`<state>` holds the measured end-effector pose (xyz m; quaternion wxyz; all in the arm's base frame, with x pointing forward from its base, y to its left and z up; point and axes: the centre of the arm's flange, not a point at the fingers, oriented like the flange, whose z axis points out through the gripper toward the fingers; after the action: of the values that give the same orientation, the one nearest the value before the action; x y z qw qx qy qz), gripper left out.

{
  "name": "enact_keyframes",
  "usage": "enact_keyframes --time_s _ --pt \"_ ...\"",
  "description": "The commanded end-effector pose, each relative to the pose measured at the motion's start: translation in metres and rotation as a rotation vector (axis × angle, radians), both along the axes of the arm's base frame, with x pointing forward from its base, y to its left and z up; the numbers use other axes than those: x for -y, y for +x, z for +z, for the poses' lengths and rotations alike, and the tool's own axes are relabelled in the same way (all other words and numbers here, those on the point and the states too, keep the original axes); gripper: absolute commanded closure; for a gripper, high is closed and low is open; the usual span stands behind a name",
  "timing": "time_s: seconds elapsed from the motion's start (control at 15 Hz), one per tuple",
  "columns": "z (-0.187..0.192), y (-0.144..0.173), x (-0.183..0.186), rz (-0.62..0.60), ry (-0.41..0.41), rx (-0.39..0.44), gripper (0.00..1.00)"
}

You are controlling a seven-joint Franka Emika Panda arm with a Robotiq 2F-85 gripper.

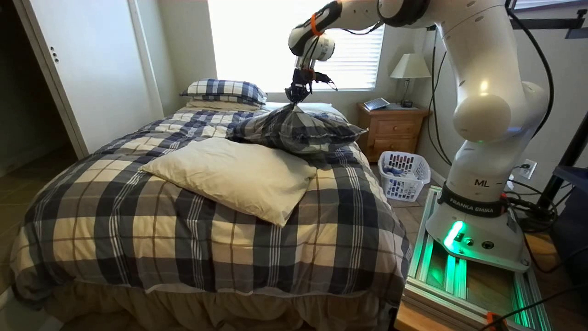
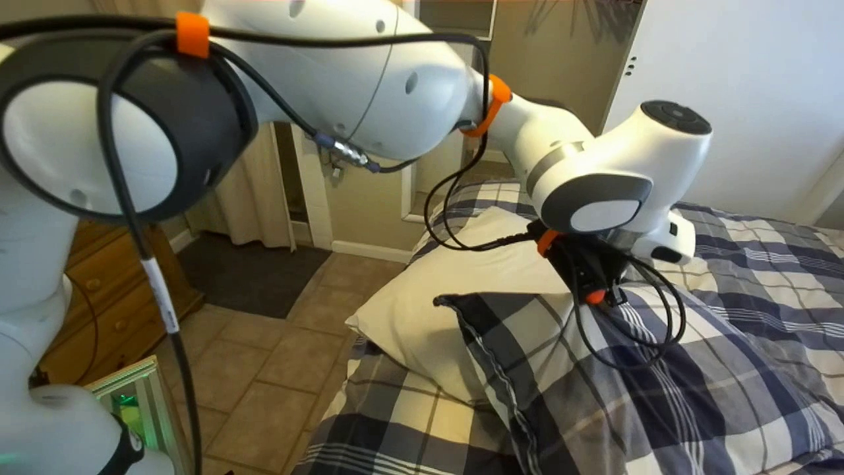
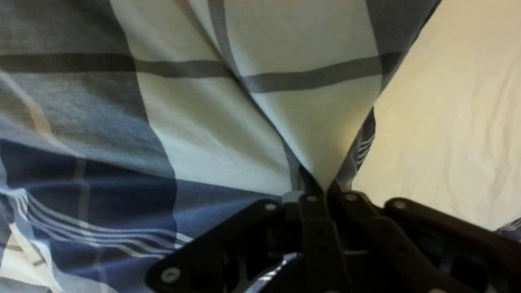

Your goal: Pick up the checked black pillow and put it on top of the white pillow

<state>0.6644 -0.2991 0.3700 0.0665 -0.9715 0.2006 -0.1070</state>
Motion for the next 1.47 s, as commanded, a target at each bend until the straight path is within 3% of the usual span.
enact_keyframes --time_s 0.0,0.6,1.4 --pt "0.055 -0.016 -0.034 0.060 -0.030 0.012 0.99" --pt "0.112 -0.006 -0.096 0.233 -0.153 0.047 0.99" --pt "0.152 0.006 -0.197 0.572 -0.444 0.029 0.99"
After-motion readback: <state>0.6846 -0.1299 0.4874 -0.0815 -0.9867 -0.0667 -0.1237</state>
